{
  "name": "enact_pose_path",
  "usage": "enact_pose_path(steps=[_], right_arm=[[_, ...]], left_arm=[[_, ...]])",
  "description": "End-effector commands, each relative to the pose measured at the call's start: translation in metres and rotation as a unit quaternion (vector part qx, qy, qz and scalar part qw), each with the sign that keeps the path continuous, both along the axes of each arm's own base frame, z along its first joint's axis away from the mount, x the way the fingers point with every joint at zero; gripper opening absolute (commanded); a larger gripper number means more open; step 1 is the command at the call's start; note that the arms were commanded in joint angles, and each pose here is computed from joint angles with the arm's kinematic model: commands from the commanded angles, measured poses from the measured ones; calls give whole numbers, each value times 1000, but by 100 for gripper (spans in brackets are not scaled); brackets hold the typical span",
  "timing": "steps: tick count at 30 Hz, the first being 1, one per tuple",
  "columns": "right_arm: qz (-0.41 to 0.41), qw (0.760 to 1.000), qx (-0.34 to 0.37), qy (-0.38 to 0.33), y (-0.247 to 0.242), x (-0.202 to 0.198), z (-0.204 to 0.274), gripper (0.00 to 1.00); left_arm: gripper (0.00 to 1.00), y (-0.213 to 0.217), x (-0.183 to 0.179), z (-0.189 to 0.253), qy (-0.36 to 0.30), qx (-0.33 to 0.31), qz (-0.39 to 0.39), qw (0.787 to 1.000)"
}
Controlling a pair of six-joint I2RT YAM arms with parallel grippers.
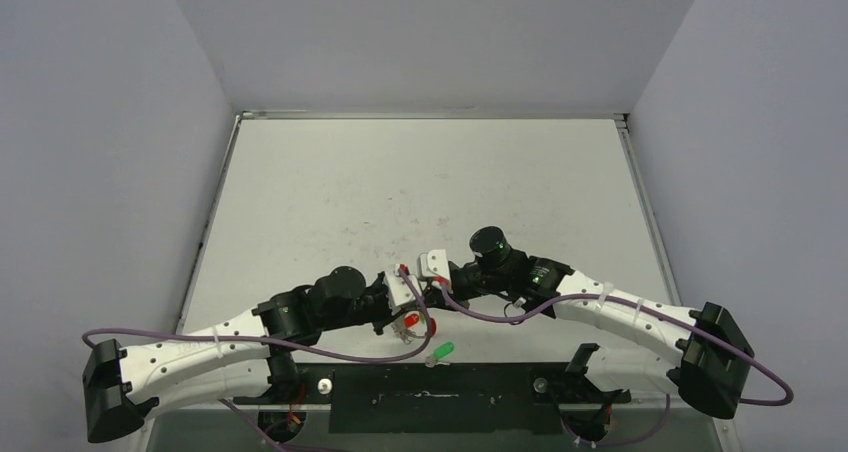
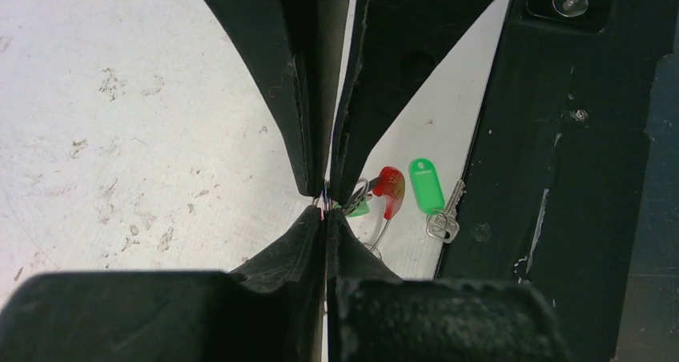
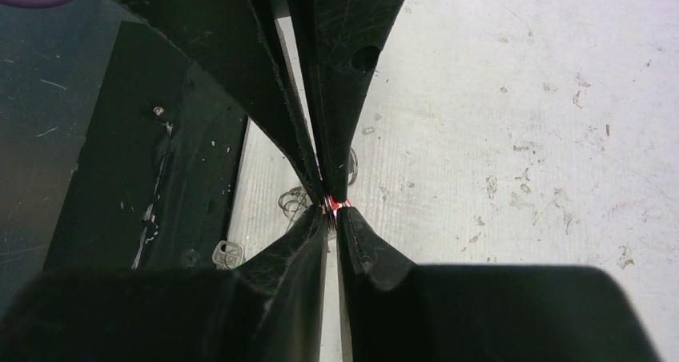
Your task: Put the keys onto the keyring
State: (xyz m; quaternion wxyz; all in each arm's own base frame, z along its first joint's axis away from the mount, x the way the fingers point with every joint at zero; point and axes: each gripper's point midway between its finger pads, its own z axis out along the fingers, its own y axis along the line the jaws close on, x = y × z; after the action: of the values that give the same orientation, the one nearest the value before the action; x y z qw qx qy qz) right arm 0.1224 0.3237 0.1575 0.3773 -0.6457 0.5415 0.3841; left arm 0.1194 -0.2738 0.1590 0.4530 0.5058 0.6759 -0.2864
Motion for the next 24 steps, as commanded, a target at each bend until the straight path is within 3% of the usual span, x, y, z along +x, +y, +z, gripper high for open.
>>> enact_pose_path(steps=[1,2,4,8,10,16,21,24], right_arm=[[2,1000,27,-12,17,1,15,8],[2,1000,27,-11,17,1,15,2],[1,1000,24,-10,17,1,13,0],[-9,999,31,5,15,2,10,0],[-24,998,57,12,16,7,16,0],[-77,983,159,44,10,22,38,0],[-80,971,222,45,8,19,57,0],[-77,963,254,51,7,15,65,0]], left_arm=[[0,-14,0,25,-15,-49,-13,999],[0,-14,0,24,-15,-48,-13,999],[0,-12,0,24,-15,-48,-11,999],[35,-3,6,24,-13,-49,24,998],[41,7,10,26,-15,-54,49,997],[43,26,7,35,-35,-132,71,988],[32,25,-5,43,-66,-223,37,972],[31,22,-14,44,-82,-260,6,962]])
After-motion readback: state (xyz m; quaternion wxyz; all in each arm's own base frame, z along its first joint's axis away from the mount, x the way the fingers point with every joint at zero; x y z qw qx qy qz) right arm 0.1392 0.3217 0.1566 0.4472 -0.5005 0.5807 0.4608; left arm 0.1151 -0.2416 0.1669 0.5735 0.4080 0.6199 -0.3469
